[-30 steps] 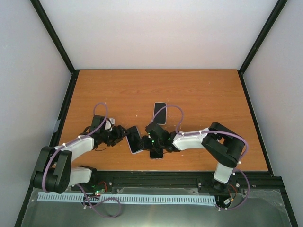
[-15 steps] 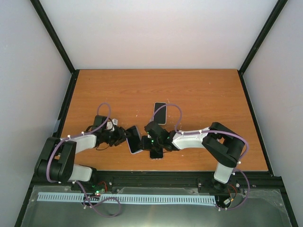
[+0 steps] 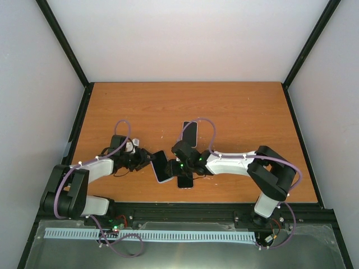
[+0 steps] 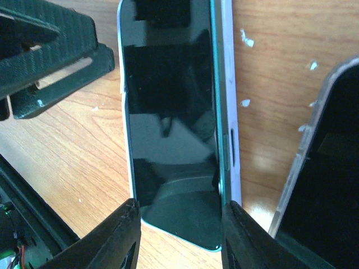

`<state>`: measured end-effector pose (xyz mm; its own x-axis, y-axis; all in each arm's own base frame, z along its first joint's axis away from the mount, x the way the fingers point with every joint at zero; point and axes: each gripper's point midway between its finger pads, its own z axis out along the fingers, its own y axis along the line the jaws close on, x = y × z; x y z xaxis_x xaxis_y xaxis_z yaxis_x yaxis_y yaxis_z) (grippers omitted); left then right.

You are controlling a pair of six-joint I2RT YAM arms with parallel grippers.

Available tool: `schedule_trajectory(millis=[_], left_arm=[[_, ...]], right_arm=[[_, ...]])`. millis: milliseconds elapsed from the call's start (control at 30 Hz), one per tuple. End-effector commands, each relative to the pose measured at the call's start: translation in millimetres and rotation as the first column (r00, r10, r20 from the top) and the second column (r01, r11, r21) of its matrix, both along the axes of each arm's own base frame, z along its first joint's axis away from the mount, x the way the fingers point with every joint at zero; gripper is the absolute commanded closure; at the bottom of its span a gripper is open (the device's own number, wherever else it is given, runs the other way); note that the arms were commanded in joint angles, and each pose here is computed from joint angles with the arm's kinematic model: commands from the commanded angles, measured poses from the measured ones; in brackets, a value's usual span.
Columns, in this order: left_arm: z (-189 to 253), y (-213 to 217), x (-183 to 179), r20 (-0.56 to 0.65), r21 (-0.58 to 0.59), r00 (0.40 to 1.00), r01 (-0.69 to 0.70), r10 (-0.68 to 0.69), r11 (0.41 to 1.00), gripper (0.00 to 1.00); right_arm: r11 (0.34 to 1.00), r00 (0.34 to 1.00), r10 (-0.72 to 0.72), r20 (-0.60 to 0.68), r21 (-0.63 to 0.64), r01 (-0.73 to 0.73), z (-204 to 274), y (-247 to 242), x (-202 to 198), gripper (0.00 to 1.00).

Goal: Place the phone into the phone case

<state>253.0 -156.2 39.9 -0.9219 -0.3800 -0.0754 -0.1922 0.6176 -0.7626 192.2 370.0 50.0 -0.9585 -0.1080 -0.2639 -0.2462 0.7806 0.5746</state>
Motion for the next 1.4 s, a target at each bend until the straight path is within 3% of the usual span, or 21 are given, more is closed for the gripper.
schedule_trajectory(millis=[0,300,700,933,1233,1367], left_arm=[[4.8,2.6,5.4,0.02,0.015,1.0,-0.006,0.006,1.0,0.52],[-1.5,1.4,1.3,0.0,0.005,1.0,0.001,-0.001,1.0,0.48],[-8.4,-4.2,-13.5,-0.037,-0.065,0.999,0.001,-0.004,0.998,0.58],[-9.6,-8.1,-23.4,-0.056,-0.115,0.998,-0.001,-0.006,0.993,0.64],[-13.7,-8.3,-32.1,-0.071,-0.131,0.997,-0.004,-0.005,0.991,0.65],[-13.6,-8.4,-32.0,-0.071,-0.134,0.997,-0.006,-0.003,0.991,0.65]], right_arm=[[1.0,0.999,0.002,0.05,-0.019,-0.001,10.5,1.0,14.9,0.6],[0.998,0.997,0.029,0.078,-0.066,-0.024,-5.2,13.0,34.9,0.51],[0.992,0.996,0.088,-0.011,0.087,-0.087,-8.4,39.4,23.6,0.41],[0.983,0.996,0.049,-0.068,0.179,-0.036,-2.6,49.1,27.9,0.41],[0.988,0.994,-0.083,-0.073,0.127,0.092,-17.4,27.1,47.8,0.38],[0.987,0.994,-0.052,-0.095,0.146,0.065,-23.1,33.3,43.5,0.37]])
